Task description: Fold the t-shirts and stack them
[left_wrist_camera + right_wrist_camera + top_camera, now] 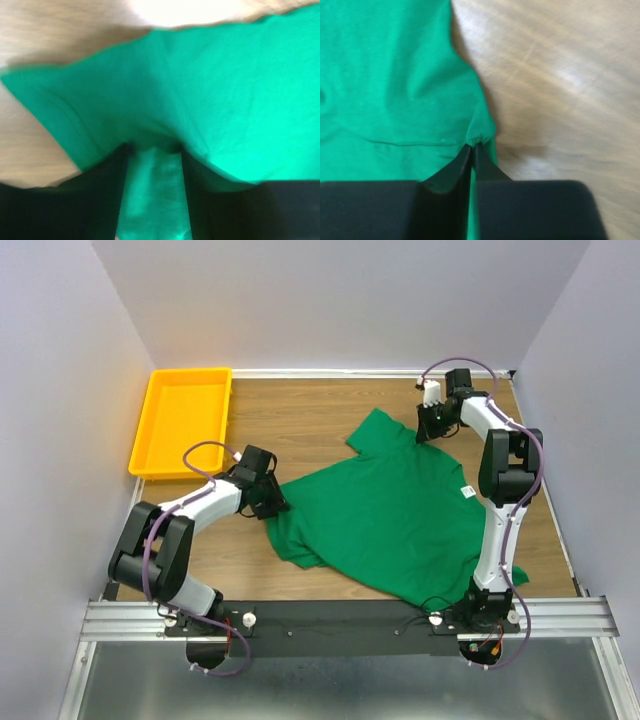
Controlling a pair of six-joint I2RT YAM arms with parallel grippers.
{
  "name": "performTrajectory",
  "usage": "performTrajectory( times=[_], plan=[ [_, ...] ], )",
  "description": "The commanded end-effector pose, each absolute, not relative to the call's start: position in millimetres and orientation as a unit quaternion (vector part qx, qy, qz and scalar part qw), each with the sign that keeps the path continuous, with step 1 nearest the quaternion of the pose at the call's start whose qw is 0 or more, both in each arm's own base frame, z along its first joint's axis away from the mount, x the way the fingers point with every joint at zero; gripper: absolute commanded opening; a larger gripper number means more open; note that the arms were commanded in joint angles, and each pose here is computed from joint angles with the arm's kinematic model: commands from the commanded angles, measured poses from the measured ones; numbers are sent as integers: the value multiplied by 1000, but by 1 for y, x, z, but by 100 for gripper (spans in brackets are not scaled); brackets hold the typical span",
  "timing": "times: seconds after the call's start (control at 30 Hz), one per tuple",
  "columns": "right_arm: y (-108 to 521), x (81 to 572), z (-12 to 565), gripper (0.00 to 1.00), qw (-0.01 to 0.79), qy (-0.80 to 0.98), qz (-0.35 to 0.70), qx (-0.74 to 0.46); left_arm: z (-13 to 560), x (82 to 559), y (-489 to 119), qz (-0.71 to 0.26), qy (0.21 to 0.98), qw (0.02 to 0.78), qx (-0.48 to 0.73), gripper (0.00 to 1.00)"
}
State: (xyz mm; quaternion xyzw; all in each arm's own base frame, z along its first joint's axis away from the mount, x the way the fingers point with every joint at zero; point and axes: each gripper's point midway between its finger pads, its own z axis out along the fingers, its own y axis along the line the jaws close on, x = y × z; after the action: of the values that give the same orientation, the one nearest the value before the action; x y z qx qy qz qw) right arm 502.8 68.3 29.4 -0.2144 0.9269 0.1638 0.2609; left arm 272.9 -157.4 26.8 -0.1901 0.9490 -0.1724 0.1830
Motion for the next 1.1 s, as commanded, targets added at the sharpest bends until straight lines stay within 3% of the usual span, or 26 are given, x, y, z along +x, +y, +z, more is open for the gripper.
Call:
performTrajectory(
  times=[0.0, 0.03, 0.07, 0.13, 0.27, 0.37, 0.47, 0.5, 0.53, 0.57, 0.6, 0.63, 0.67, 0.7, 0.77, 0.8, 0.83, 0.9, 0.93, 1.0, 1.03, 1.07],
  plan=[
    [77, 485, 33, 5, 244, 924, 199, -218, 9, 272, -160, -157, 962, 163, -155, 36],
    [75, 488, 35, 2, 248, 924, 195, -216, 7, 277, -160, -154, 964, 164, -143, 31],
    [73, 497, 46, 1, 263, 921, 188, -216, 20, 296, -167, -163, 960, 185, -134, 16],
    [68, 515, 70, 1, 294, 918, 175, -202, 32, 324, -165, -154, 957, 213, -123, 0],
    [37, 565, 157, 1, 397, 896, 118, -158, 135, 423, -158, -128, 921, 344, -128, 0],
    [19, 586, 208, 1, 457, 878, 82, -119, 180, 474, -138, -120, 898, 396, -146, 0],
    [-1, 599, 215, 0, 481, 873, 35, -73, 175, 512, -129, -144, 899, 392, -135, 0],
    [-14, 604, 211, 1, 485, 873, 4, -52, 173, 520, -134, -161, 901, 387, -112, 19],
    [-22, 606, 206, 7, 483, 875, -10, -31, 169, 534, -138, -177, 903, 379, -102, 37],
    [-28, 607, 203, 20, 481, 876, -24, -21, 170, 540, -140, -178, 903, 379, -93, 42],
    [-33, 604, 204, 48, 481, 876, -30, -16, 173, 545, -139, -174, 902, 385, -91, 46],
    [-39, 601, 205, 57, 480, 876, -34, -23, 184, 550, -136, -166, 897, 401, -87, 51],
    [-33, 591, 191, 67, 464, 885, -17, -41, 203, 554, -135, -166, 886, 425, -84, 63],
    [-27, 580, 210, 70, 476, 877, -6, -66, 219, 555, -131, -162, 877, 445, -85, 65],
    [-3, 554, 213, 71, 473, 864, 29, -171, 268, 545, -120, -150, 846, 506, -78, 78],
    [31, 520, 183, 76, 438, 861, 119, -230, 281, 539, -118, -150, 837, 521, -71, 82],
    [49, 494, 207, 78, 457, 823, 135, -308, 316, 524, -104, -132, 815, 558, -82, 84],
    [92, 427, 177, 79, 401, 796, 230, -392, 318, 505, -97, -121, 806, 573, -79, 88],
    [123, 404, 186, 79, 403, 760, 228, -457, 347, 486, -90, -124, 786, 601, -79, 88],
    [153, 373, 168, 79, 373, 750, 231, -495, 332, 464, -86, -121, 787, 600, -78, 91],
    [188, 344, 152, 79, 341, 735, 252, -530, 354, 443, -82, -128, 769, 622, -77, 91],
    [198, 346, 143, 80, 338, 739, 224, -538, 335, 431, -80, -128, 776, 612, -85, 95]
  ],
)
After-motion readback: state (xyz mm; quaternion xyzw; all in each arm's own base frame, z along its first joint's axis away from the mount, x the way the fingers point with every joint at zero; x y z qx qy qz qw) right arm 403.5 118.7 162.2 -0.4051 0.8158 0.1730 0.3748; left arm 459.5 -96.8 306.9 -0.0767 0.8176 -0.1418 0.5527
